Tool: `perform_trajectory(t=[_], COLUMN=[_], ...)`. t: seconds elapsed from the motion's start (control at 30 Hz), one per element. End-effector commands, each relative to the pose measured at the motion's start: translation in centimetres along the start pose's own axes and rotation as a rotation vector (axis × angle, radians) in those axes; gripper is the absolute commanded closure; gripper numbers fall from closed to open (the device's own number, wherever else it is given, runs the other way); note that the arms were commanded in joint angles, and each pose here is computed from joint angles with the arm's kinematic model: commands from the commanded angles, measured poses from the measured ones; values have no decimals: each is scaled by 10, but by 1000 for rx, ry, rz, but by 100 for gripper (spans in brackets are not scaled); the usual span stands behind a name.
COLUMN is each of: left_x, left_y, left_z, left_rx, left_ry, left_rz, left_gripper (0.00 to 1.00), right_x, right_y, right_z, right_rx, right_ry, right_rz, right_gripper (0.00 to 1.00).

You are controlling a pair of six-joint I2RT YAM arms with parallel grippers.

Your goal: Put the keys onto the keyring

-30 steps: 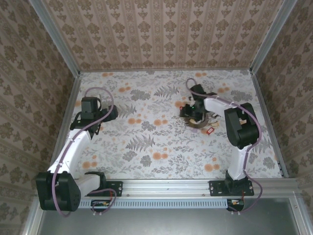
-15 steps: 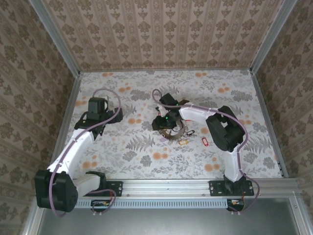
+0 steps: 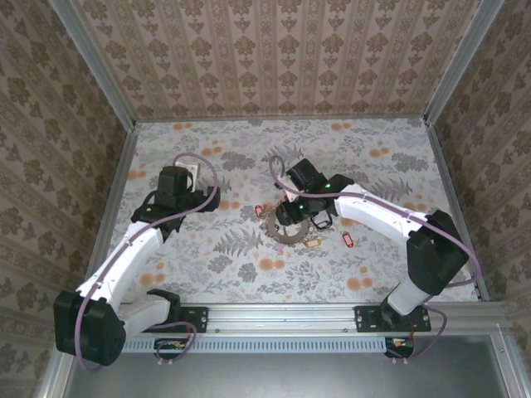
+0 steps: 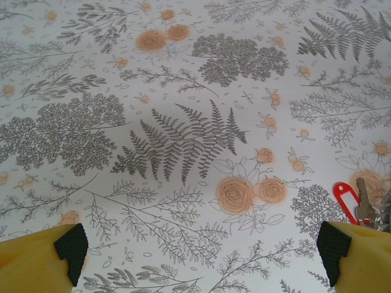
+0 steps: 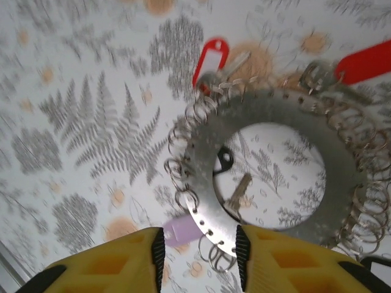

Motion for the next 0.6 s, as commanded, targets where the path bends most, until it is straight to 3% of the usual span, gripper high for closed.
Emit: perform_trajectory(t=[0.0, 0.17, 0.33, 0.43, 0.5, 0.57], left_x=[4, 6, 6, 8, 8, 7], left_y=[-5, -23, -28, -30, -32, -36], left_z=[3, -3, -7, -6, -6, -6], left_rx=[-44, -278, -350, -374, -397, -414], left_ry=[-35, 4, 51, 56, 57, 57], left_rz=[-48, -93, -88, -97, -97, -121], left_gripper=[0, 0, 0, 0, 0, 0], right_x=[-13, -12, -7, 7, 9, -6], right_y=[10, 23, 17, 1, -21, -44], right_z=[-17, -28, -34, -11, 9, 30], right_rx=[14, 143, 117, 18, -189, -282], right_ry=[135, 90, 8, -132, -258, -261], right_rz=[285, 675, 789, 563, 206, -148], right_gripper=[61, 63, 62, 56, 54, 54])
Point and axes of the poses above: each hand's point on the last joint's axis, 136 mm out from that joint toward the fingers, its own z axis back along the fingers, its own y axis along the line the jaws close on, x = y × z, the point moved 10 cm from there along z, back along the fingers, and after that the axes turned 5 degrees about -z, right-handed, at the moved point
